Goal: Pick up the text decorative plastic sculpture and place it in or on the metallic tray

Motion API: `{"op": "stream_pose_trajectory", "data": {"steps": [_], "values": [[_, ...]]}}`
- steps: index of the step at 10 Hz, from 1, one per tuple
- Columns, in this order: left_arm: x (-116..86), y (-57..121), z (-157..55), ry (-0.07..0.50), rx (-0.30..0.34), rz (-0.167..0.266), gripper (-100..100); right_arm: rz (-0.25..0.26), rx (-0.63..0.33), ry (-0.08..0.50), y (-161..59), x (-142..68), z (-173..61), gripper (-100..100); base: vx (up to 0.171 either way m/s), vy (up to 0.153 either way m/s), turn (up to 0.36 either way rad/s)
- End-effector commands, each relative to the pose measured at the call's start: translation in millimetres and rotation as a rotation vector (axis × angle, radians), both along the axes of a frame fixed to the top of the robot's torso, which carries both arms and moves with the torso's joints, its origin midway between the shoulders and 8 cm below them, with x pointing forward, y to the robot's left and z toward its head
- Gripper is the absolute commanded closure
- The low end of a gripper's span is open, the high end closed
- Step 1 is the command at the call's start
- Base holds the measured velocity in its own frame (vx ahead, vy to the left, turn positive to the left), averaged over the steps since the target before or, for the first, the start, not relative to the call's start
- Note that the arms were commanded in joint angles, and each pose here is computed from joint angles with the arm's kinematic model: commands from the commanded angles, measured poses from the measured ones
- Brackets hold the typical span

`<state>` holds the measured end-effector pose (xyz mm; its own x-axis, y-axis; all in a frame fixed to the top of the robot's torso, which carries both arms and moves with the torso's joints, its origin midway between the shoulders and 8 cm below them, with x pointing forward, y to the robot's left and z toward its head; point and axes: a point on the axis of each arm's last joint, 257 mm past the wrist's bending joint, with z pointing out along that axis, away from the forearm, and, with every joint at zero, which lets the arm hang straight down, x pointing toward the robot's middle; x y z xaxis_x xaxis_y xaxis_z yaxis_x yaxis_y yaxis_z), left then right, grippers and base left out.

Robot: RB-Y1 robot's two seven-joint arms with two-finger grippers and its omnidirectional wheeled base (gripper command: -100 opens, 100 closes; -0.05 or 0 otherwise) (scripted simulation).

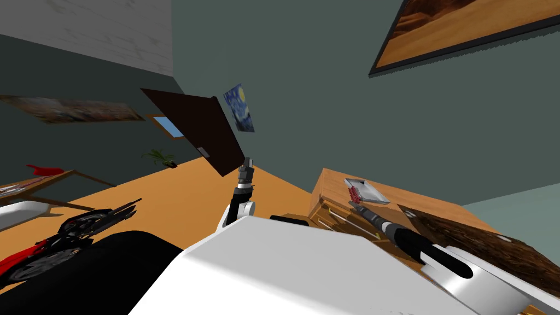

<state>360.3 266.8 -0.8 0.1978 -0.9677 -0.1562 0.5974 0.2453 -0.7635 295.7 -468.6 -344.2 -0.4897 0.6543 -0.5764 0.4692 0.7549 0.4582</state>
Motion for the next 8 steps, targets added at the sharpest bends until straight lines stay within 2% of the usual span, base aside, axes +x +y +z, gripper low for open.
{"op": "stream_pose_trajectory", "data": {"steps": [1, 4, 5, 8], "values": [[0.0, 0.0, 0.0, 0.0, 0.0, 0.0, 0, -0.003, -0.052, 0.035, -21.0, -4.7, -5.2, -100, 0.016, 0.02, 0.094], [0.0, 0.0, 0.0, 0.0, 0.0, 0.0, 0, -0.008, -0.178, 0.11, -68.1, -16.2, -7.9, -100, 0.019, 0.029, 0.162], [0.0, 0.0, 0.0, 0.0, 0.0, 0.0, 0, -0.008, -0.178, 0.11, -68.1, -16.2, -7.9, -100, 0.015, 0.018, 0.044], [0.0, 0.0, 0.0, 0.0, 0.0, 0.0, 0, -0.015, -0.286, 0.171, -109.4, -25.2, -3.8, -100, 0.014, 0.021, 0.115]]}}
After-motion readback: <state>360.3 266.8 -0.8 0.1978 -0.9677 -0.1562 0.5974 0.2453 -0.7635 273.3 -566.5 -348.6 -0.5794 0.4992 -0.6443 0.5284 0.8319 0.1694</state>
